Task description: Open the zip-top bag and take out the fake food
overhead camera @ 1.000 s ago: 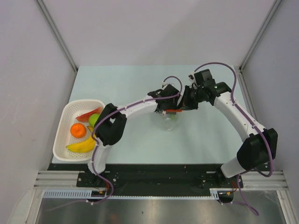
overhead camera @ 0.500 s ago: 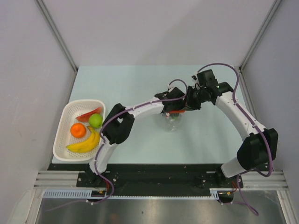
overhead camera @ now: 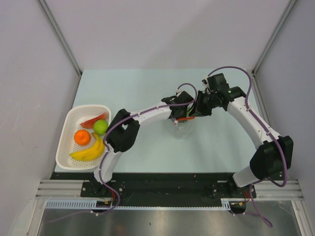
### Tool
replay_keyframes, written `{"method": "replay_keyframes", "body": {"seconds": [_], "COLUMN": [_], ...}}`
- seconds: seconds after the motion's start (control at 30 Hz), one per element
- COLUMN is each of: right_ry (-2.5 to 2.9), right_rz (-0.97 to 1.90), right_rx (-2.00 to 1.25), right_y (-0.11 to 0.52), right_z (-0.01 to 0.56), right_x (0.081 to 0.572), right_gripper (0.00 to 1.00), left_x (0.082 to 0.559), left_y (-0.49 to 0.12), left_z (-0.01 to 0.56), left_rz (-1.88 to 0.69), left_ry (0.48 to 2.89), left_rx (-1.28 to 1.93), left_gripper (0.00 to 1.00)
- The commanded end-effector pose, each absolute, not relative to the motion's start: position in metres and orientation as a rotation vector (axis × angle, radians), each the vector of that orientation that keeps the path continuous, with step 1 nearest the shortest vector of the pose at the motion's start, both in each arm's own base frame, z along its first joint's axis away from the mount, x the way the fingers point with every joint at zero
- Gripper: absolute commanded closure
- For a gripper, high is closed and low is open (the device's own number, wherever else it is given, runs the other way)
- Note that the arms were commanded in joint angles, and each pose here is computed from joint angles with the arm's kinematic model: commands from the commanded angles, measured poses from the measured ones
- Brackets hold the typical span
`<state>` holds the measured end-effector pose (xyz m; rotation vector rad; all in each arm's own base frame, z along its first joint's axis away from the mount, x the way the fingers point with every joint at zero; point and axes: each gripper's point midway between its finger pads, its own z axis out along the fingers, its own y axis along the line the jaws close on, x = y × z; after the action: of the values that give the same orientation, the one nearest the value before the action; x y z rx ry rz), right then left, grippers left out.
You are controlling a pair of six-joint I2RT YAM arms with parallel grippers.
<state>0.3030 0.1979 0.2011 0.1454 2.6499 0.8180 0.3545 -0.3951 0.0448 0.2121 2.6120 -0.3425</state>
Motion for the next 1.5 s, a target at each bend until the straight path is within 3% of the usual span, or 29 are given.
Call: {"method": "replay_keyframes", "body": {"seconds": [0.0, 0.13, 0.3, 0.37, 0.4, 0.5, 0.6, 0.97, 1.37, 1.47], "right_ry": [2.584, 2.601, 2.56, 2.538, 2.532, 2.554, 2.589, 2.612, 2.615, 2.614], "right_rz": [0.812, 0.923, 1.126, 1.142, 1.152, 1.168, 1.183, 1.159, 1.151, 1.149], "right_rx": [0.108, 0.095, -0.075, -0.097, -0.109, -0.11, -0.12, -0.103, -0.107, -0.107], "right_y": [0.196, 0.209, 0.247, 0.252, 0.254, 0.254, 0.254, 0.246, 0.246, 0.246], "right_z": [0.215, 0.221, 0.241, 0.245, 0.247, 0.243, 0.237, 0.231, 0.23, 0.23], "right_x": [0.307, 0.298, 0.277, 0.277, 0.275, 0.274, 0.271, 0.272, 0.272, 0.272], "right_gripper": [1.0, 1.0, 1.0, 1.0, 1.0, 1.0, 1.0, 1.0, 1.0, 1.0], "left_x": [0.352, 0.35, 0.349, 0.347, 0.344, 0.342, 0.344, 0.345, 0.354, 0.35], "left_y": [-0.383, -0.377, -0.35, -0.339, -0.338, -0.335, -0.341, -0.353, -0.364, -0.362], "left_z": [0.106, 0.118, 0.135, 0.131, 0.133, 0.116, 0.099, 0.062, 0.044, 0.039], "left_rz": [-0.393, -0.406, -0.337, -0.309, -0.321, -0.279, -0.267, -0.228, -0.185, -0.167], "left_ry": [2.495, 2.466, 2.403, 2.39, 2.385, 2.418, 2.444, 2.541, 2.599, 2.628], "left_rx": [0.28, 0.253, 0.158, 0.142, 0.145, 0.181, 0.26, 0.324, 0.328, 0.346], "left_gripper": [0.94, 0.77, 0.65, 0.59, 0.49, 0.36, 0.31, 0.23, 0.33, 0.41]}}
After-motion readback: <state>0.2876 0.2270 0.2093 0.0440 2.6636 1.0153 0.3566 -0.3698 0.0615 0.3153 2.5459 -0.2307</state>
